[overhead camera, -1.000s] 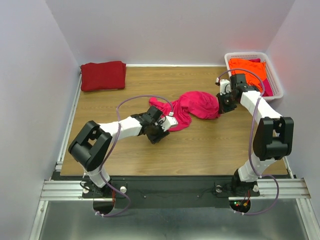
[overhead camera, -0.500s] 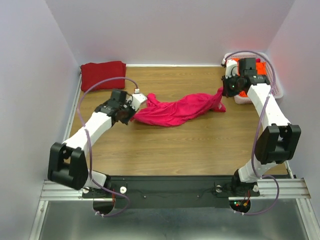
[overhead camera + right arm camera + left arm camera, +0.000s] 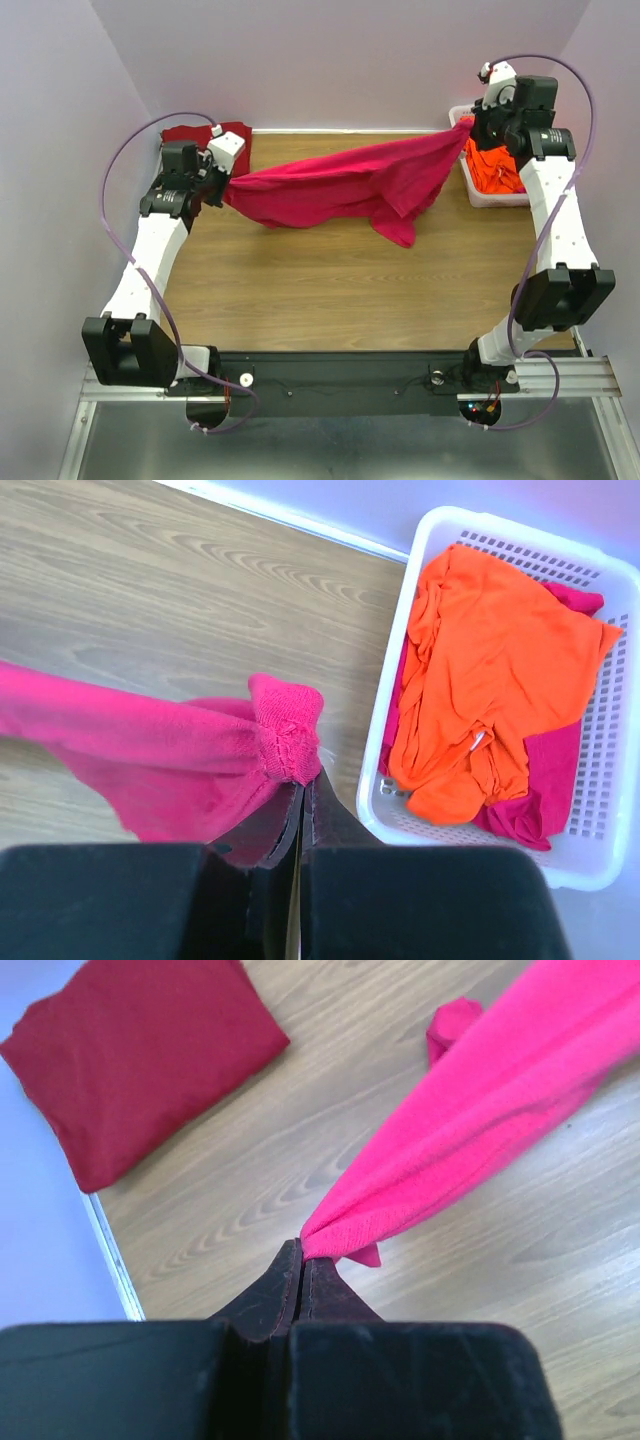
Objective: Fold and stack the t-shirts
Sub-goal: Flatten the tshirt out
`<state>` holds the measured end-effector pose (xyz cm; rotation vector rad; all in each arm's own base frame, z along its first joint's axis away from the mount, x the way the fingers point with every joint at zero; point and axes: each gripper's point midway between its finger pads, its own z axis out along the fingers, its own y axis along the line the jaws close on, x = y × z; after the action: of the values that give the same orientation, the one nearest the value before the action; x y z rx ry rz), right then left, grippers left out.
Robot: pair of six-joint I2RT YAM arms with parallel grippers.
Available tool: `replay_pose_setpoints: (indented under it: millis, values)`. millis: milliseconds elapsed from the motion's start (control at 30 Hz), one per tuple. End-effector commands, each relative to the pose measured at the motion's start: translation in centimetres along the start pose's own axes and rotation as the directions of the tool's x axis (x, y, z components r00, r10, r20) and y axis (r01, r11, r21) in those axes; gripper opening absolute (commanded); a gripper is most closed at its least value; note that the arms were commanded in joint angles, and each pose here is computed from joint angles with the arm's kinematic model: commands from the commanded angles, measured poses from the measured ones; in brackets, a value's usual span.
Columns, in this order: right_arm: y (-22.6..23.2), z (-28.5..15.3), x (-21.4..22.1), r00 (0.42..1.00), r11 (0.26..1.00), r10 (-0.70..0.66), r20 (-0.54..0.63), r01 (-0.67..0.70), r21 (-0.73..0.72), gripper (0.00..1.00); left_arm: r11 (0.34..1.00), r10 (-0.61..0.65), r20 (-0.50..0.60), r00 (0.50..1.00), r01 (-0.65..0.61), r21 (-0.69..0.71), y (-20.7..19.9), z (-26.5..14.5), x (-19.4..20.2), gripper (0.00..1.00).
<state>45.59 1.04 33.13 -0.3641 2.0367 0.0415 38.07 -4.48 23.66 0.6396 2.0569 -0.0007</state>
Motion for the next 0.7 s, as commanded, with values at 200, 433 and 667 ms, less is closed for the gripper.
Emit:
replay_pose_setpoints:
  millis: [200, 433, 667]
  values:
    - [1.4, 2.0, 2.5, 0.999, 0.996, 0.018, -0.030, -0.020, -0.082, 0.00, 0.989, 0.049, -0.036, 0.998, -0.043, 0.140, -2.5, 0.8, 1.8, 0.00]
    - [2.4, 1.1, 5.6, 0.996, 0.995, 0.015, -0.085, -0.024, -0.102, 0.01, 0.987, 0.037, -0.080, 0.996, -0.023, 0.159, -2.6, 1.0, 2.9, 0.00]
    - [5.0, -1.7, 9.1, 0.988, 0.979, -0.055, -0.142, 0.025, -0.204, 0.01, 0.958, 0.112, -0.054, 0.992, -0.094, 0.272, -4.5, -1.1, 3.1, 0.00]
